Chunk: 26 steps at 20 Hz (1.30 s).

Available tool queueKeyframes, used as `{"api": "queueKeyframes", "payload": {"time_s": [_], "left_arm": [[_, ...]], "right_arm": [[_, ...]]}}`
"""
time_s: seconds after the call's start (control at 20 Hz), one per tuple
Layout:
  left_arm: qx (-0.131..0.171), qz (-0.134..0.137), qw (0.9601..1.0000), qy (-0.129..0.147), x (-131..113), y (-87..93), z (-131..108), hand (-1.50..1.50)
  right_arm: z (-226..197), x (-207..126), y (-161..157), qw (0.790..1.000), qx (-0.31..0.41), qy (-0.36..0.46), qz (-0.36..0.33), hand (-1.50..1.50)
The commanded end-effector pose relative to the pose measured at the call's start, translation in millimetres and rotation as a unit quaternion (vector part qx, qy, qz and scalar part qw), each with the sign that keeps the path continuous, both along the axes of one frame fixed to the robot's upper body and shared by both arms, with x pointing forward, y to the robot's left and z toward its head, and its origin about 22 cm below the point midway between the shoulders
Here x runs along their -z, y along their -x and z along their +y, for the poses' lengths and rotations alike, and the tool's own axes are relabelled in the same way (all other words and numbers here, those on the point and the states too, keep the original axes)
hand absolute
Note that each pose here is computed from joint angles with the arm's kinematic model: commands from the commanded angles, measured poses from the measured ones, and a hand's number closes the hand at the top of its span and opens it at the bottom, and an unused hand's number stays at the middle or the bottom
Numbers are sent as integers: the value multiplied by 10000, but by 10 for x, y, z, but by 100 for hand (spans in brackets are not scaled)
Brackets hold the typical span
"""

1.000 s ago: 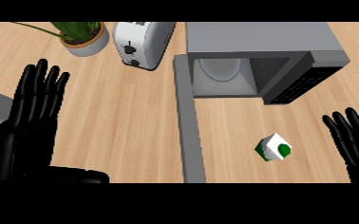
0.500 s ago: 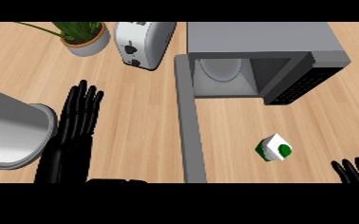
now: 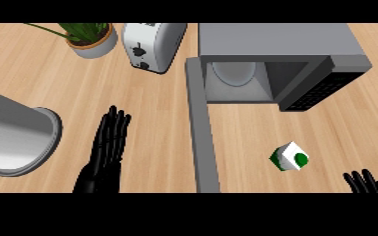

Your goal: Pick up the milk, place it into the microwave and close the microwave

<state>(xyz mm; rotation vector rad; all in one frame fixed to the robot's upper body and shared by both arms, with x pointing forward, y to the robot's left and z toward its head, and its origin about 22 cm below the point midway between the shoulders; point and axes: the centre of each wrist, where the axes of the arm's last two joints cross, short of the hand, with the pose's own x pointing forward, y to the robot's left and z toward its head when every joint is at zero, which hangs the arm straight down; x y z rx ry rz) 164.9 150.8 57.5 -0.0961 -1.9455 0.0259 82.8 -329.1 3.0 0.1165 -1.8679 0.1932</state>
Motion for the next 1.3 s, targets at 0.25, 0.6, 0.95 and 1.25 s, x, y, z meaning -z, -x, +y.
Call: {"api": "queueKeyframes", "payload": {"time_s": [0.25,0.6,0.95,1.25], "left_arm": [[92,-45,9999,24,191,201,-185,-150],[141,169,9997,113,239,257,-123,-150],[164,238,9993,231,171,93,191,-150],[64,323,9992,233,293,309,339,-150]], "right_arm": [[105,614,-278,9996,279,92,35,-150],[-115,730,-503,9990,402,179,114,-150],[78,1080,-797,9973,590,423,70,-150],[-18,1372,-929,9945,856,612,-6,-150]]}}
